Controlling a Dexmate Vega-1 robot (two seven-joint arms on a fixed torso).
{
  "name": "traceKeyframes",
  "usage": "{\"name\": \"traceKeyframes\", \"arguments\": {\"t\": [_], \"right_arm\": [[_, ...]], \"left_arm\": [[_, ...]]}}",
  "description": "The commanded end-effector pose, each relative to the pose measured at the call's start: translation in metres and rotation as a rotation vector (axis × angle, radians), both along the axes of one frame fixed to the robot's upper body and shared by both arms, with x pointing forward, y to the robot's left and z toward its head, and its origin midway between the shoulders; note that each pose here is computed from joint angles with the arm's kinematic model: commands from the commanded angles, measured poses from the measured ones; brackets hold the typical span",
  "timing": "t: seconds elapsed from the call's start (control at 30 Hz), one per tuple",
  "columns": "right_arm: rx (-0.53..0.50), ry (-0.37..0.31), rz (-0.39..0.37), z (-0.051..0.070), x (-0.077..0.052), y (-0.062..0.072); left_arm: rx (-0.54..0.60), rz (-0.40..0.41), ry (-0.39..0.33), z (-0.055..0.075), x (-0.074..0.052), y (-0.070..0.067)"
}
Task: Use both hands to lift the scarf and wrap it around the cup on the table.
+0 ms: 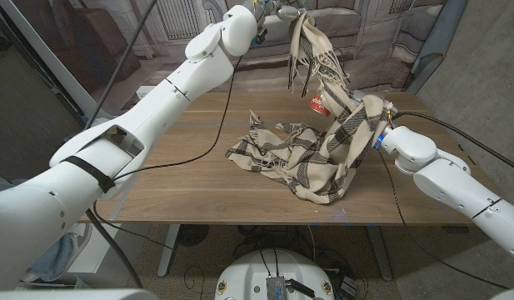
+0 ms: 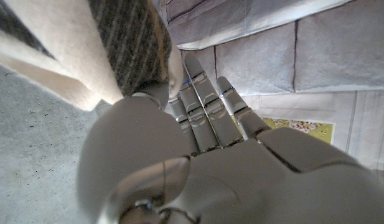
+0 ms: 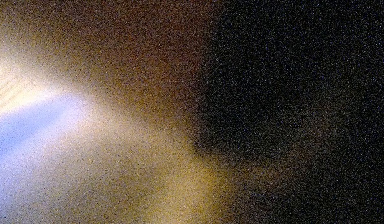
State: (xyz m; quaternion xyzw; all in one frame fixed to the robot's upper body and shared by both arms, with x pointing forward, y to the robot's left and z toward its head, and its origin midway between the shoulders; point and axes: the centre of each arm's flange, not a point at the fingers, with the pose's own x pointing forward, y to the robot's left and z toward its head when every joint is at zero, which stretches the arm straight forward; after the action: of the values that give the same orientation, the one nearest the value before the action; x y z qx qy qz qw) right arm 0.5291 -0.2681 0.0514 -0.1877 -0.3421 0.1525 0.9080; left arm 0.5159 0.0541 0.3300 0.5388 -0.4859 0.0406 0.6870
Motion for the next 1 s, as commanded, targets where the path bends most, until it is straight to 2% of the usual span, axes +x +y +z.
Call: {"name": "traceKeyframes", "arguments": {"t": [0.03, 0.17, 0.3, 0.53, 0.67, 0.87, 1.0], "right_arm": [[-0.024, -0.1, 0.146, 0.014, -0.04, 0.017], [-0.05, -0.139, 0.166, 0.024, -0.054, 0.021], [-0.063, -0.178, 0.163, 0.034, -0.063, 0.023], [-0.07, -0.231, 0.166, 0.05, -0.074, 0.022], [-0.061, -0.268, 0.167, 0.061, -0.077, 0.023], [-0.058, -0.292, 0.163, 0.077, -0.074, 0.024], [-0.049, -0.28, 0.171, 0.082, -0.069, 0.023]], "left_arm": [[-0.04, 0.02, 0.074, -0.004, 0.04, 0.009], [-0.061, 0.028, 0.12, -0.013, 0.061, 0.015], [-0.056, 0.034, 0.154, -0.026, 0.077, 0.017], [-0.068, 0.01, 0.228, -0.056, 0.1, 0.025], [-0.085, -0.022, 0.291, -0.078, 0.113, 0.026], [-0.063, -0.07, 0.361, -0.118, 0.123, 0.018], [-0.049, -0.121, 0.388, -0.137, 0.119, 0.015]]}}
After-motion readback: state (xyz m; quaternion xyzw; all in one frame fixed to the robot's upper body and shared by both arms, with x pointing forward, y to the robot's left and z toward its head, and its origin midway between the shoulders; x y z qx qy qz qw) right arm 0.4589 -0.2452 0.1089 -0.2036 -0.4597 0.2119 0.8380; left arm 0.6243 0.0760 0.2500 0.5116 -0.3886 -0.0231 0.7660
